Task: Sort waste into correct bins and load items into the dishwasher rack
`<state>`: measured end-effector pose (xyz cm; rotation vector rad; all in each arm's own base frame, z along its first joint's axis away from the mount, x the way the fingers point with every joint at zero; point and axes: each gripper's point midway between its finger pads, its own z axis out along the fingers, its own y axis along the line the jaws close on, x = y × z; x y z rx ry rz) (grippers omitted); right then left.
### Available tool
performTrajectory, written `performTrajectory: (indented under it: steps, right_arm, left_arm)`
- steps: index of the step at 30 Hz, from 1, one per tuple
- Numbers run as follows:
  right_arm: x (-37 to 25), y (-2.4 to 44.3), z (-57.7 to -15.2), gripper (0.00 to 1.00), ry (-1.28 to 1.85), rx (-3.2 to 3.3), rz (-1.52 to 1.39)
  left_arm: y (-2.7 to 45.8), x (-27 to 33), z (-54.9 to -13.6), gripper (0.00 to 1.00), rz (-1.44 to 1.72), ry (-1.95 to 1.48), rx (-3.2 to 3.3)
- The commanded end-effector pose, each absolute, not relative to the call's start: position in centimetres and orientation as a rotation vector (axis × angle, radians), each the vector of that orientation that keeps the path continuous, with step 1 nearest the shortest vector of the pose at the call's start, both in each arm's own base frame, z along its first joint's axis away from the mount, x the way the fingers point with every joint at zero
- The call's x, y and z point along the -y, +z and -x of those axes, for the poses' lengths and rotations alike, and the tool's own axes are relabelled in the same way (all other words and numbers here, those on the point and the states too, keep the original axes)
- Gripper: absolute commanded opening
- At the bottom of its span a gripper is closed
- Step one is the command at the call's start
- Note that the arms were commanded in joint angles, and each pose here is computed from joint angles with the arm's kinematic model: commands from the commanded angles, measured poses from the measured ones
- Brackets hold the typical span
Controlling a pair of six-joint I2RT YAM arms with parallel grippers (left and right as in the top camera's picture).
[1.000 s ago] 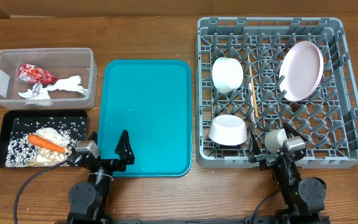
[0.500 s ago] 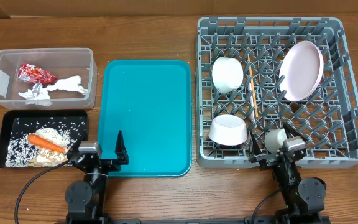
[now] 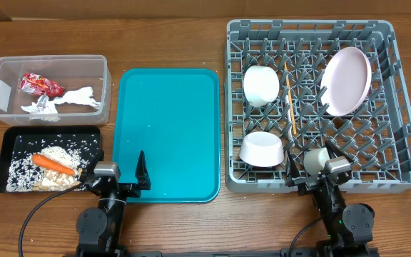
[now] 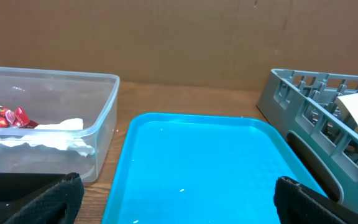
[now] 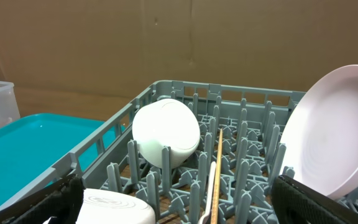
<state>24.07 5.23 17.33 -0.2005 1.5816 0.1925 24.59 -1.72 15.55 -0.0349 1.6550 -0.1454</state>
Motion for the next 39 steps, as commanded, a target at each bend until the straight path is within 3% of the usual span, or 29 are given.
performTrajectory:
  steps: [1,39]
  right_arm:
    - [-5.2,17.2,-24.1,1.00,0.190,-1.576,0.199]
    - [-3.8,17.2,-24.3,1.00,0.145,-1.579,0.154]
  left_arm:
    - [15.6,2.1,-24.5,1.00,0.006,-0.145,-1.648]
    - [15.6,2.1,-24.5,1.00,0.006,-0.145,-1.648]
